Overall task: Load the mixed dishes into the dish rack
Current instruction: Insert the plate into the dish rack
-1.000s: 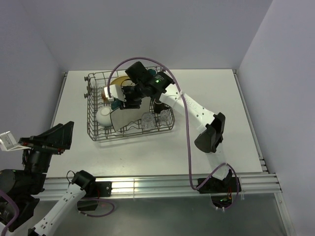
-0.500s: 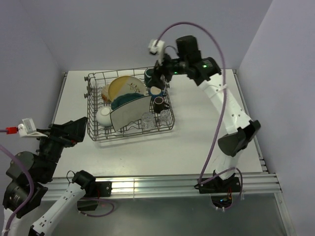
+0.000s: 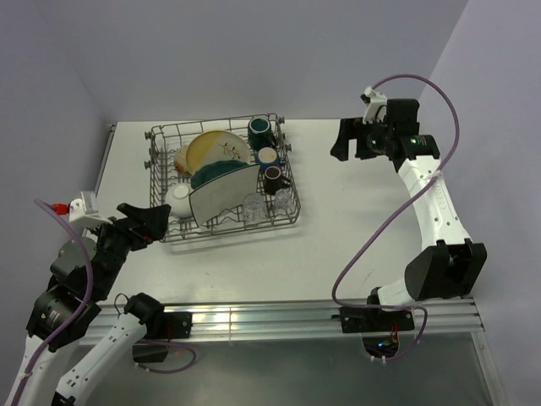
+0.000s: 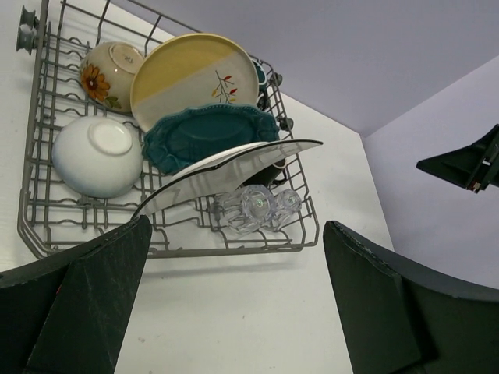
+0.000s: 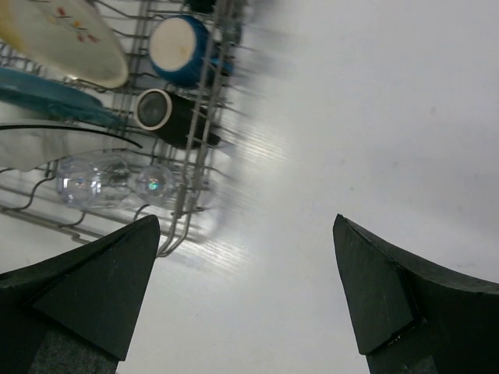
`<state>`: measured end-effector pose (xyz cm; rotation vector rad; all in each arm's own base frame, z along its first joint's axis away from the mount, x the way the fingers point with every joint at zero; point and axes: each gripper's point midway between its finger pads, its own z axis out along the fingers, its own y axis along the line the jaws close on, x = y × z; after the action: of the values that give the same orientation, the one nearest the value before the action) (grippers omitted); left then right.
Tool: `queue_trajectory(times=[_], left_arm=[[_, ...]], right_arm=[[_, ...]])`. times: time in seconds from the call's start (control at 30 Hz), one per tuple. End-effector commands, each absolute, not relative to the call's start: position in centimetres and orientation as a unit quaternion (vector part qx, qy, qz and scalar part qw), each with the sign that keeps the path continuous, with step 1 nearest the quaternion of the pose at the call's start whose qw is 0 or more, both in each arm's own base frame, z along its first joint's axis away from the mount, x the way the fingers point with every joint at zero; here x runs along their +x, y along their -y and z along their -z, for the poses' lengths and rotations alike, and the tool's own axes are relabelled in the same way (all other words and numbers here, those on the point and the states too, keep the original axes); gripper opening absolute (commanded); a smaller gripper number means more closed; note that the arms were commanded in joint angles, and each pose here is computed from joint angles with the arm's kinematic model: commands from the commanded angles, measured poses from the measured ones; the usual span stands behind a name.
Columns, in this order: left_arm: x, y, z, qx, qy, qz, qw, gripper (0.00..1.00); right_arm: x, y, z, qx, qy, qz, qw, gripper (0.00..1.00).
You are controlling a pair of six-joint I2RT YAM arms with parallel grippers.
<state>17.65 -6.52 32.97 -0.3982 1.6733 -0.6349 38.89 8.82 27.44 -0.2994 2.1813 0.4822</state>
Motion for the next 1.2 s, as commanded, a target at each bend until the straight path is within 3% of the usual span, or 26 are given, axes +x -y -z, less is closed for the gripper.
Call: queue_trajectory(times=[0.0,0.3,1.17], left_arm=[[17.2,6.2,-33.5,-0.182,-0.714,0.285,0.613,0.99],[16.7,5.6,-32.9,-0.188,-0.712,0.283,0.615,0.99],[16.8,5.6,-32.3,-0.192,-0.72,0.275,0.608,0.99]], right_arm=[[38.8,-6.4,-30.0,-0.074,-0.853,-0.154,0.494,1.0],[38.0,-3.6,-29.1,-0.038,-0.857,-0.09,0.506,1.0],[38.8,-2.7,-29.2,0.014,-0.851,-0.105,0.514,1.0]])
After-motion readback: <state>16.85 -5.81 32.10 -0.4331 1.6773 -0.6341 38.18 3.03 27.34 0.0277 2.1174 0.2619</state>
